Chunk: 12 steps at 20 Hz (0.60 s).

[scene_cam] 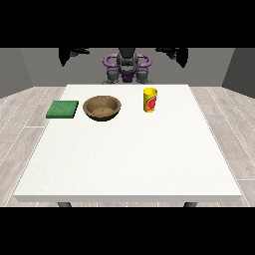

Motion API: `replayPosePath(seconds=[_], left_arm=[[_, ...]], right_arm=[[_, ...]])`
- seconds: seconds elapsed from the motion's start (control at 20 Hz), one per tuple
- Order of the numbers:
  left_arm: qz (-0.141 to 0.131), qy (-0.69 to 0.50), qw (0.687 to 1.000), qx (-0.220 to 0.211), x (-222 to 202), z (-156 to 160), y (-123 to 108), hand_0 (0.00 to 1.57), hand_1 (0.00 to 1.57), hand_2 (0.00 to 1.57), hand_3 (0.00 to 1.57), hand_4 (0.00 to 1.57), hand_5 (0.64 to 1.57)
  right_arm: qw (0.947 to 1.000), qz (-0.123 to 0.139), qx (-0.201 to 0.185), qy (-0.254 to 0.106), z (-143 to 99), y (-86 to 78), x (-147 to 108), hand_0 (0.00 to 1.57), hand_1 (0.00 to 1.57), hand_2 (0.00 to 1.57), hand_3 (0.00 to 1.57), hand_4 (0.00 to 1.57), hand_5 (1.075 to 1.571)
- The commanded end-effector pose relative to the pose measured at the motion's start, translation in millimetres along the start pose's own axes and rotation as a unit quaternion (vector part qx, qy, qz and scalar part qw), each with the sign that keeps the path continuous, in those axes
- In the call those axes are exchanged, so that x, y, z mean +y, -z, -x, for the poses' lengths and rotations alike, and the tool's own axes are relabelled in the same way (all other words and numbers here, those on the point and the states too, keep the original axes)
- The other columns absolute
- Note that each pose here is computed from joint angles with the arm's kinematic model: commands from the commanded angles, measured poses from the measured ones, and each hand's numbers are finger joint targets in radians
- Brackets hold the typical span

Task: Pick the cup and pour the ball into the bowl, then pick the bowl and place it on the pad

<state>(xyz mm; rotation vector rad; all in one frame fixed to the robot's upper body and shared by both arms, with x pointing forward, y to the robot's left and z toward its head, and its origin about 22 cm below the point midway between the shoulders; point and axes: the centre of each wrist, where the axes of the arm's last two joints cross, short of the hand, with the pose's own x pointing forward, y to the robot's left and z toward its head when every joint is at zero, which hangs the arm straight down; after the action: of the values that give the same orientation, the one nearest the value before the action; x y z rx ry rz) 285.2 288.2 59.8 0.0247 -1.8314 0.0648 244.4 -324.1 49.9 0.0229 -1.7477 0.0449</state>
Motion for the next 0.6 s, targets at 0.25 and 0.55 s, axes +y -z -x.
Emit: replayPosePath(seconds=[0.25, 0.55], left_arm=[[-0.030, 0.012, 0.998, -0.052, -14, 60, -5, 0.00, 0.00, 0.00, 0.00, 0.00, 1.523], [-0.029, 0.020, 0.997, -0.075, -49, 95, 1, 0.00, 0.00, 0.00, 0.00, 0.00, 1.523]], right_arm=[[0.9986, -0.021, -0.048, -0.001, 19, 1.2, 11, 0.00, 0.00, 0.00, 0.00, 0.00, 1.571], [0.9966, -0.023, -0.078, -0.010, 1, 29.0, -1, 0.00, 0.00, 0.00, 0.00, 0.00, 1.570]])
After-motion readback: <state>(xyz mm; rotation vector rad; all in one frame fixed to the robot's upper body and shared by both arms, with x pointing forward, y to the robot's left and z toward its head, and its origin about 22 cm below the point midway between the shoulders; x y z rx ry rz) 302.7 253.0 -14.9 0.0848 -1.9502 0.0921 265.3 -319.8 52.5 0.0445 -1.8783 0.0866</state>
